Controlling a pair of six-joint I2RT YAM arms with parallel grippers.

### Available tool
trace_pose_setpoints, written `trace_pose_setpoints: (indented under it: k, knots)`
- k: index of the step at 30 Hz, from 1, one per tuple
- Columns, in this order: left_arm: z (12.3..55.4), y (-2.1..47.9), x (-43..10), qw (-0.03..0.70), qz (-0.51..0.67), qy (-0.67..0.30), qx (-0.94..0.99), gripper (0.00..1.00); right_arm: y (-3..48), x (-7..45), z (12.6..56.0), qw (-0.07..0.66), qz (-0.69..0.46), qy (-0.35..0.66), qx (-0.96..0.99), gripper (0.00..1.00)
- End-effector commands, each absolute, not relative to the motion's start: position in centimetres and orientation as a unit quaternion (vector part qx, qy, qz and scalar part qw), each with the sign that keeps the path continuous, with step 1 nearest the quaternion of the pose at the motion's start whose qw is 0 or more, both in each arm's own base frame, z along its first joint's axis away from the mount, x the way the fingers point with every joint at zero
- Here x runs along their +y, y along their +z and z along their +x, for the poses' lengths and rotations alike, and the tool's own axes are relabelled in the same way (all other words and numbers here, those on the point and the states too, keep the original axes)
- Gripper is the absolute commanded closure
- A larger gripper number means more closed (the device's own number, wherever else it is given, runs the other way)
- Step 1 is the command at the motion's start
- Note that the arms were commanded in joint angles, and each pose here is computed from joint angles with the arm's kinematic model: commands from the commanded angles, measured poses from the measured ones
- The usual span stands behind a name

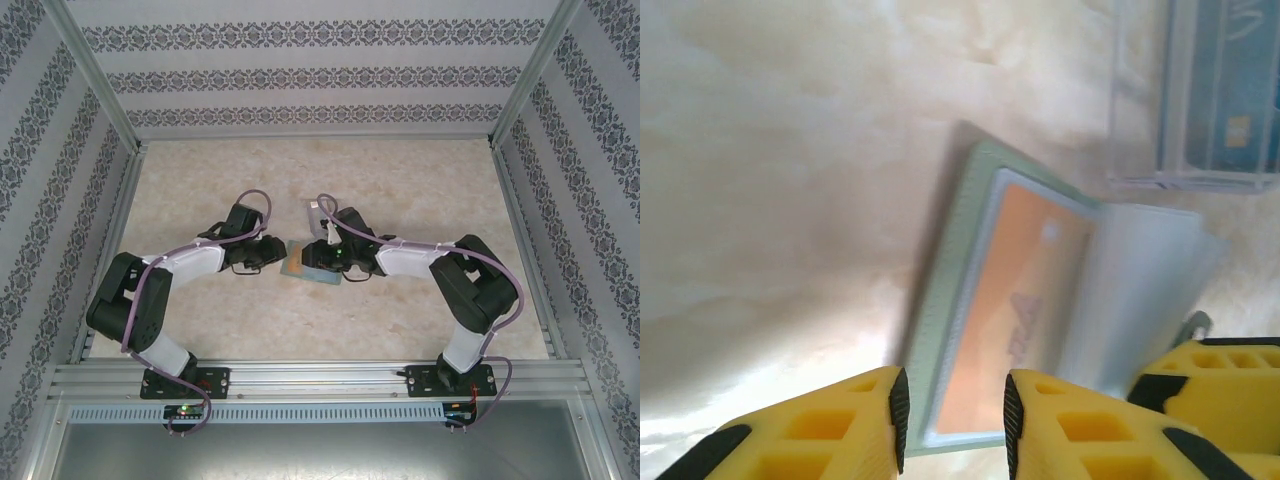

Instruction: Put the credit cards into the card holder

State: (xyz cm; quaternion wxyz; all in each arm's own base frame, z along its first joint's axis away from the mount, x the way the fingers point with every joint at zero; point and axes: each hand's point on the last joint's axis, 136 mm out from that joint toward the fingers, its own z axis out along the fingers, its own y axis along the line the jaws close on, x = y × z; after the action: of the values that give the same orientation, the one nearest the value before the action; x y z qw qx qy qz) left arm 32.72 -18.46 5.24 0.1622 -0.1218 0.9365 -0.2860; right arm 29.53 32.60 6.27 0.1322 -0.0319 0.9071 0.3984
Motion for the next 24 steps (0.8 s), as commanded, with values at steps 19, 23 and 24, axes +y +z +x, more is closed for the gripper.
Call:
trace_pose_setpoints:
  k: [19, 23, 24]
  knots:
    - [33.6, 7.9, -16.6, 0.207, -0.139, -0.292, 0.923, 0.6, 7.1, 37.9, 32.3, 0.151, -0.097, 0.447, 0.876, 0.56]
    - [33.5, 8.1, -15.8, 0.212, -0.157, -0.289, 0.92, 0.61, 7.5, 39.4, 33.6, 0.153, -0.098, 0.461, 0.869, 0.57]
    - [33.5, 8.3, -15.4, 0.216, -0.164, -0.286, 0.919, 0.61, 7.7, 39.8, 33.8, 0.151, -0.099, 0.467, 0.865, 0.57]
